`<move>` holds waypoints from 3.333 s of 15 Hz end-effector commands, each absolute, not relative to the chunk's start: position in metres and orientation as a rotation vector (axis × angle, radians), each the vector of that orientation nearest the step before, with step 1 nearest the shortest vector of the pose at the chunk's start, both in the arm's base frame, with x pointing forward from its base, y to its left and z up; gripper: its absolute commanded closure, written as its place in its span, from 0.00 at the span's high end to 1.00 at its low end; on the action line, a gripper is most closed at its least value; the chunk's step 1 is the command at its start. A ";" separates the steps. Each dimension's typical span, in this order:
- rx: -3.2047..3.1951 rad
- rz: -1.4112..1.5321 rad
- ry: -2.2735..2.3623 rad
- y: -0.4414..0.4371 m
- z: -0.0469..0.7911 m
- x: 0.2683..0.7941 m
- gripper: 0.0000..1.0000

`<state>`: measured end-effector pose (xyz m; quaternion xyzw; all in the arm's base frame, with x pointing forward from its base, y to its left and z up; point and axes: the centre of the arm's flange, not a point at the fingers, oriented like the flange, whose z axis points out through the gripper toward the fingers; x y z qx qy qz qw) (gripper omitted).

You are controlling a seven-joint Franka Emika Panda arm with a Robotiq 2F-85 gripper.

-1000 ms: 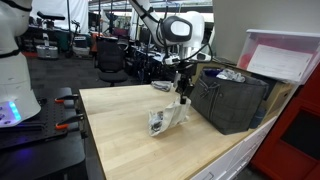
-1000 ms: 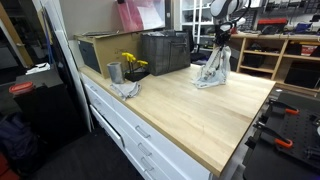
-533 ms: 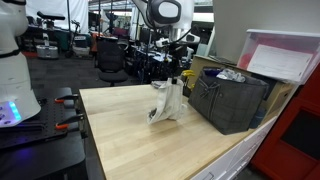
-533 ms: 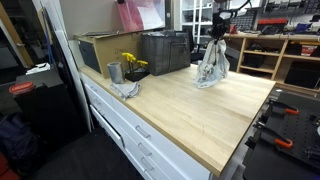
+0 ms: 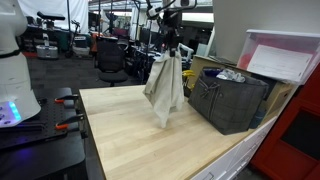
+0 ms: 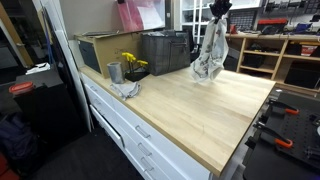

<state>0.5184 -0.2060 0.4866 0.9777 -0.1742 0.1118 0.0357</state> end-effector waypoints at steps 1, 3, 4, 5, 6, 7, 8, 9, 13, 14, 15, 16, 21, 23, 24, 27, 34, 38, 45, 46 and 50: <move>3.030 0.399 -0.471 -0.187 0.539 0.486 0.01; 3.040 0.421 -0.427 -0.180 0.558 0.483 0.01; 3.049 0.426 -0.395 -0.175 0.563 0.482 0.01; 3.054 0.428 -0.367 -0.170 0.567 0.481 0.01; 3.056 0.429 -0.334 -0.163 0.571 0.481 0.01; 3.059 0.425 -0.301 -0.156 0.576 0.479 0.01; 3.064 0.422 -0.267 -0.146 0.578 0.480 0.01; 3.065 0.416 -0.234 -0.135 0.581 0.479 0.01; 3.075 0.362 -0.102 -0.086 0.569 0.486 0.01; 3.073 0.338 -0.075 -0.075 0.562 0.487 0.01; 3.081 0.314 -0.046 -0.065 0.554 0.488 0.01; 3.086 0.283 -0.018 -0.056 0.544 0.490 0.01; 3.095 0.206 0.031 -0.040 0.514 0.497 0.04; 3.096 0.191 0.034 -0.039 0.510 0.498 0.04; 3.096 0.192 0.033 -0.039 0.510 0.498 0.04; 3.092 0.211 0.050 -0.039 0.512 0.501 0.01; 3.062 0.315 -0.322 -0.118 0.545 0.484 0.01; 2.997 0.316 -0.686 -0.189 0.540 0.460 0.01; 2.825 0.335 -1.093 -0.255 0.543 0.433 0.01; 2.801 0.329 -1.117 -0.258 0.541 0.431 0.01; 2.702 0.288 -1.205 -0.265 0.534 0.422 0.30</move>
